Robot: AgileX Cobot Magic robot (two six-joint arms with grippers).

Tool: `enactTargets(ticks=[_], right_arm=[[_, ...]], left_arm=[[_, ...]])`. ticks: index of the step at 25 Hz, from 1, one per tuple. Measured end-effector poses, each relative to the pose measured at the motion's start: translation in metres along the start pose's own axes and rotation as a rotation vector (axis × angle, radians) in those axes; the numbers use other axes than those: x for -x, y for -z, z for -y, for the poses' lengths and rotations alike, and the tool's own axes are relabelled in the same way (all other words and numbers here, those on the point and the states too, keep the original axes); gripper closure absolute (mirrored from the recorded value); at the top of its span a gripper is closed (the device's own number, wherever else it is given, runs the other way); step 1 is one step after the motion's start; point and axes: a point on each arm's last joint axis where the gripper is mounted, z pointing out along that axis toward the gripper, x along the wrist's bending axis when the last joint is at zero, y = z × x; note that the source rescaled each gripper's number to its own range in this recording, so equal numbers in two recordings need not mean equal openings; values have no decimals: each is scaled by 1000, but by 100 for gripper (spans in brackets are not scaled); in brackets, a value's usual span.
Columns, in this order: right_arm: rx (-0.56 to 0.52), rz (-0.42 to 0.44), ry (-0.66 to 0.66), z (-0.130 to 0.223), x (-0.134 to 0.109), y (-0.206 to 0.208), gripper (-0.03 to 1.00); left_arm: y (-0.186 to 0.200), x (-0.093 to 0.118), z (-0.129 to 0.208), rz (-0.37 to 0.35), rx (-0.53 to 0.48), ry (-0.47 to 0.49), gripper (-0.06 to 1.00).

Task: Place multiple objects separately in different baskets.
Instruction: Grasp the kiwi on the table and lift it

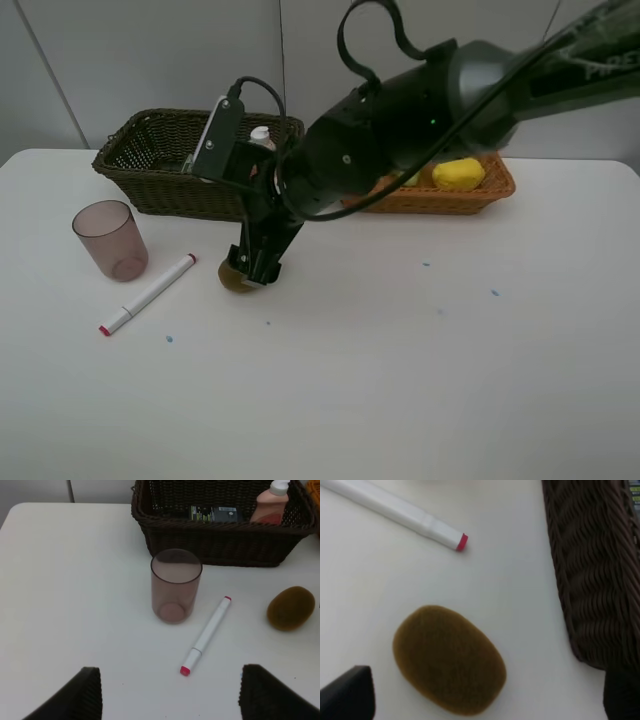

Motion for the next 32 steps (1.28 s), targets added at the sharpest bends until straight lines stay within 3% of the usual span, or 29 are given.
enactTargets(ticks=[32], right_arm=[[-15,-50,26,21,-29,-57,-3]], left_arm=[[0,0,0,0,0,0,20]])
